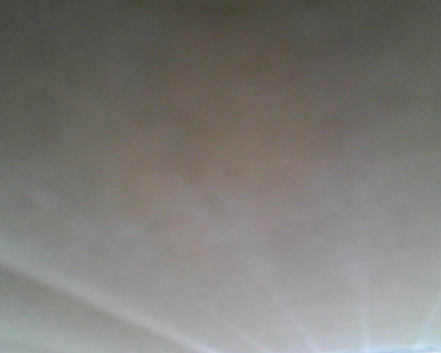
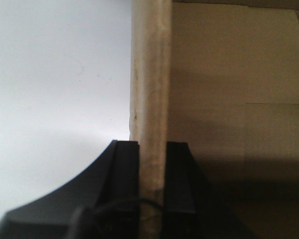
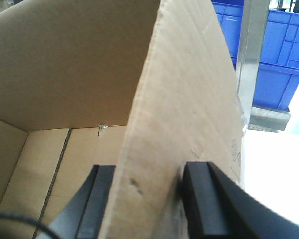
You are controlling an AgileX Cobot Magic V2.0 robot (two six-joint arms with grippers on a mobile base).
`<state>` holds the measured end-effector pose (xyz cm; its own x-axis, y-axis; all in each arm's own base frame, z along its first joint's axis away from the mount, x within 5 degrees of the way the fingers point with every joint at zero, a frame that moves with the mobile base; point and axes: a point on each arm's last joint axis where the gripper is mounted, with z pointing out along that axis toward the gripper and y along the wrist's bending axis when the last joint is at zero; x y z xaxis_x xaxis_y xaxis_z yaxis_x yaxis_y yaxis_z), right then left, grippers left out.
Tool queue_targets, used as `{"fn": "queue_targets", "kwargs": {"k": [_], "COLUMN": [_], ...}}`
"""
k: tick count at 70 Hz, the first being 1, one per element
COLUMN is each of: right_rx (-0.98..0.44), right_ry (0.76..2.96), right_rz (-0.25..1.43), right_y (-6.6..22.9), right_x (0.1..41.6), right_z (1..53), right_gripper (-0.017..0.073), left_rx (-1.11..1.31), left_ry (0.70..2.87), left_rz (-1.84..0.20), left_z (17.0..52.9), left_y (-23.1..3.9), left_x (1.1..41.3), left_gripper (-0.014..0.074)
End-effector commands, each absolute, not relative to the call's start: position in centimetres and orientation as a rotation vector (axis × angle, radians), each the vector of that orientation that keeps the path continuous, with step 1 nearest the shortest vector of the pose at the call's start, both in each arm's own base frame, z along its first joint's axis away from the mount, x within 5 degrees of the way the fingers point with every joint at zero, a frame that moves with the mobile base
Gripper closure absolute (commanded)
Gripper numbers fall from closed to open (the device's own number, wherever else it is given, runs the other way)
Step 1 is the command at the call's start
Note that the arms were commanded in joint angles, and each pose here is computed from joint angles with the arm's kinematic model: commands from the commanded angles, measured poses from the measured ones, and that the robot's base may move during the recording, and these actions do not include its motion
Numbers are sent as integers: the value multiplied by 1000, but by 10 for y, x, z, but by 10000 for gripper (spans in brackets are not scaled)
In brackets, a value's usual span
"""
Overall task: Grab box from left shelf to table start
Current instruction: 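Hold the box with both grippers while the base drives to the table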
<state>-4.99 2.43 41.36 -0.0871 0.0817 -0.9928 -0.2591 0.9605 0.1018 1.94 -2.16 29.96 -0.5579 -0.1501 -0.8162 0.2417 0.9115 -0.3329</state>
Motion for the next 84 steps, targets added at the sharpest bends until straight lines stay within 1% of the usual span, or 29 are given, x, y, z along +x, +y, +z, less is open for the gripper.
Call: {"fn": "queue_targets", "kwargs": {"k": [1,74,84], "right_rx": [-125,-126,-129], "right_ry": [1557,1563,1575], "right_rz": [234,234,235], "right_y": [21,21,21], "right_x": [-54,-54,-54], "right_z": [424,424,423], "right_gripper": [502,502,502], "left_rx": [105,105,103], "left_ry": [2339,2339,2312], "left_rz": [-524,-524,-530], "left_z": [282,282,286], "left_y": [-24,-24,-24], "left_x": [11,11,11], "left_gripper": [694,694,694]}}
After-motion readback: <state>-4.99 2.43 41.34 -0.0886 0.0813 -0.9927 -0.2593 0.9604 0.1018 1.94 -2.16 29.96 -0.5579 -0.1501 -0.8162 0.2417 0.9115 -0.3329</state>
